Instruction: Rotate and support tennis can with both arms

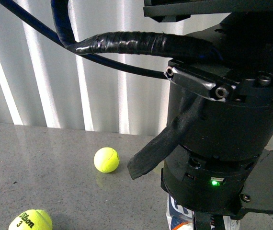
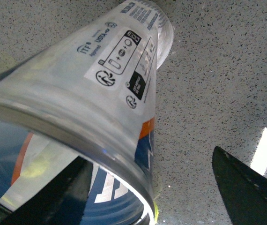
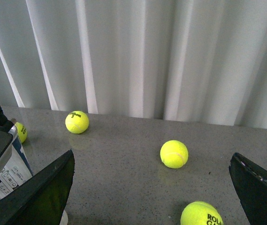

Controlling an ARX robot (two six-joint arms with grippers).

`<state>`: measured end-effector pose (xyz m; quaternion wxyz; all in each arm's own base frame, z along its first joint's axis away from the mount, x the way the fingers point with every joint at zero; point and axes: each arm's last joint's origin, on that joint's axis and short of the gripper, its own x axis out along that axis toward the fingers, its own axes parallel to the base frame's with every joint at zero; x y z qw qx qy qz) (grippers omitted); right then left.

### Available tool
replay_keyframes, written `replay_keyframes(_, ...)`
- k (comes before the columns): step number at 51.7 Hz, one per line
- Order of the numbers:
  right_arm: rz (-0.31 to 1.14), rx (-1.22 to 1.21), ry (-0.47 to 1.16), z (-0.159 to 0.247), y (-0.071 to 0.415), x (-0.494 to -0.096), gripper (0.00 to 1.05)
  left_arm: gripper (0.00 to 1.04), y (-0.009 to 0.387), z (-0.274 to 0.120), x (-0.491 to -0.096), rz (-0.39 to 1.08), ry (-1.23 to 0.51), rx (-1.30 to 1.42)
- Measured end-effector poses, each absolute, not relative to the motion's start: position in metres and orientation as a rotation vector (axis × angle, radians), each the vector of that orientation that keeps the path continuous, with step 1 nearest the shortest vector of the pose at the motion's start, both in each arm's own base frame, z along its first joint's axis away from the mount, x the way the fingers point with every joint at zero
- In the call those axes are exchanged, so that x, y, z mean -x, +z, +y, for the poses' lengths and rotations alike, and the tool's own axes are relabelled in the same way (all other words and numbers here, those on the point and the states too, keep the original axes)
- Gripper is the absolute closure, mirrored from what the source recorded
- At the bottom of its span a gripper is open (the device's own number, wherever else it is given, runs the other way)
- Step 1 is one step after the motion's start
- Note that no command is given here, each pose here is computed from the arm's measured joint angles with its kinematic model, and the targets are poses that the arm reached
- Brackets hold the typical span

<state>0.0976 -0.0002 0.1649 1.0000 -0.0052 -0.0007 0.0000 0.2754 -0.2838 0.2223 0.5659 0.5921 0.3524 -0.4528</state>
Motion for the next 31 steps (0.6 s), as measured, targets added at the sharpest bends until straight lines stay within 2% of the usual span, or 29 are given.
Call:
replay_keyframes(6, -0.001, 0.010, 0.000, 0.000, 0.165, -0.098, 0.07, 0.06, 0.223, -0.284, -0.275, 0.837, -1.065, -1.387)
replay_keyframes(7, -0.001, 0.010, 0.000, 0.000, 0.165, -0.098, 0.07, 0.05, 0.223, -0.284, -0.275, 0.837, -1.064, -1.386)
replay_keyframes(11, -0.001, 0.010, 0.000, 0.000, 0.165, -0.098, 0.07, 0.07, 0.225, -0.286, -0.274, 0.834, -1.062, -1.366)
replay_keyframes(31, -0.001, 0.010, 0.000, 0.000, 0.165, -0.098, 0.07, 0.07, 0.264, -0.300, -0.255, 0.753, -1.085, -1.232)
